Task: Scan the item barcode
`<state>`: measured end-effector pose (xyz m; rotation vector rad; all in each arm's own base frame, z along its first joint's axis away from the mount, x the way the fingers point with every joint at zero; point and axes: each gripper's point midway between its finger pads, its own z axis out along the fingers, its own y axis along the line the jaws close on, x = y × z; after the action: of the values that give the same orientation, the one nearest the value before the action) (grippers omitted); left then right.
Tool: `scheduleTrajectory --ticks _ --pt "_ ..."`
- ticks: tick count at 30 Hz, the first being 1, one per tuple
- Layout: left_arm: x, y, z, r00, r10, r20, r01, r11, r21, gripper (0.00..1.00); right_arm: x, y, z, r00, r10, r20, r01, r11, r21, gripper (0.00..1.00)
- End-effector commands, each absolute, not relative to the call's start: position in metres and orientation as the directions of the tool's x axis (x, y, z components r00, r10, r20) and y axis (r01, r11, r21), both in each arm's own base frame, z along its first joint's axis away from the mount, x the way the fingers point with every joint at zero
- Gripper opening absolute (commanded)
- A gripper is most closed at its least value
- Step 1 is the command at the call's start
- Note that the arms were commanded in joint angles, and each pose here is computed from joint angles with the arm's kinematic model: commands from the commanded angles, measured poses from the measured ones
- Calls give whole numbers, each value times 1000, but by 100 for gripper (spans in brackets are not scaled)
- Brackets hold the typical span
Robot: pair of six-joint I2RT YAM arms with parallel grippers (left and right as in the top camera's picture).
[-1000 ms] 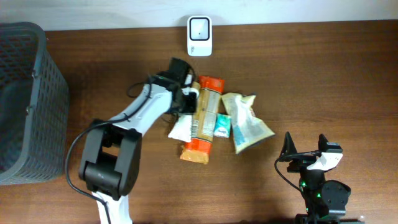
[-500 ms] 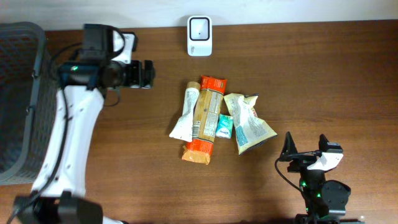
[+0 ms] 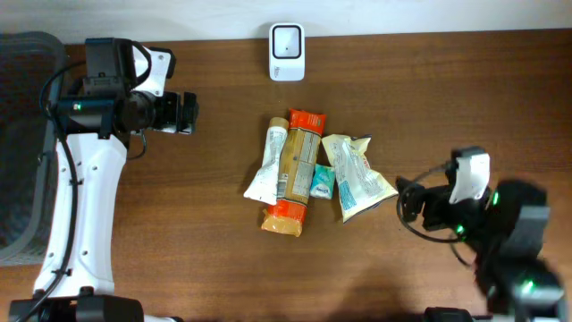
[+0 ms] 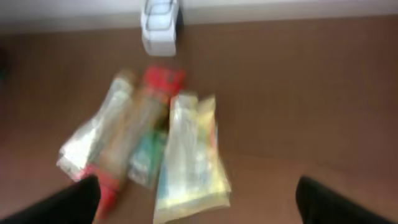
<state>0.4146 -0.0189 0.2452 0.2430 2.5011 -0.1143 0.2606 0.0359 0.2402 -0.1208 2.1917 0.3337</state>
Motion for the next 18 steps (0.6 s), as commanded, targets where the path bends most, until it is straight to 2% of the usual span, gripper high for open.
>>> scheduleTrajectory --ticks 1,3,5,7,10,13,18 --pt "415 -17 253 -779 159 -606 209 978 -12 99 287 38 266 -704 -29 -710 -242 949 201 99" --pt "415 -17 253 -779 159 -606 209 978 -12 99 311 38 260 -761 -19 -648 -228 944 240 99" --pt "415 -17 253 -779 159 -606 209 978 -12 99 333 42 224 -834 -27 -552 -230 925 302 99" --pt "415 -17 253 -779 159 -606 209 978 -12 99 332 52 187 -884 -120 -452 -299 888 350 99" --pt "415 -17 253 -779 159 -606 209 978 -12 99 333 71 132 -926 -199 -321 -345 790 506 99" --pt "415 -17 253 -779 159 -606 209 978 -12 99 335 86 95 -939 -228 -259 -342 701 625 99" --pt "415 -17 253 -779 159 -606 209 978 -12 99 345 86 60 -948 -227 -225 -319 695 644 99"
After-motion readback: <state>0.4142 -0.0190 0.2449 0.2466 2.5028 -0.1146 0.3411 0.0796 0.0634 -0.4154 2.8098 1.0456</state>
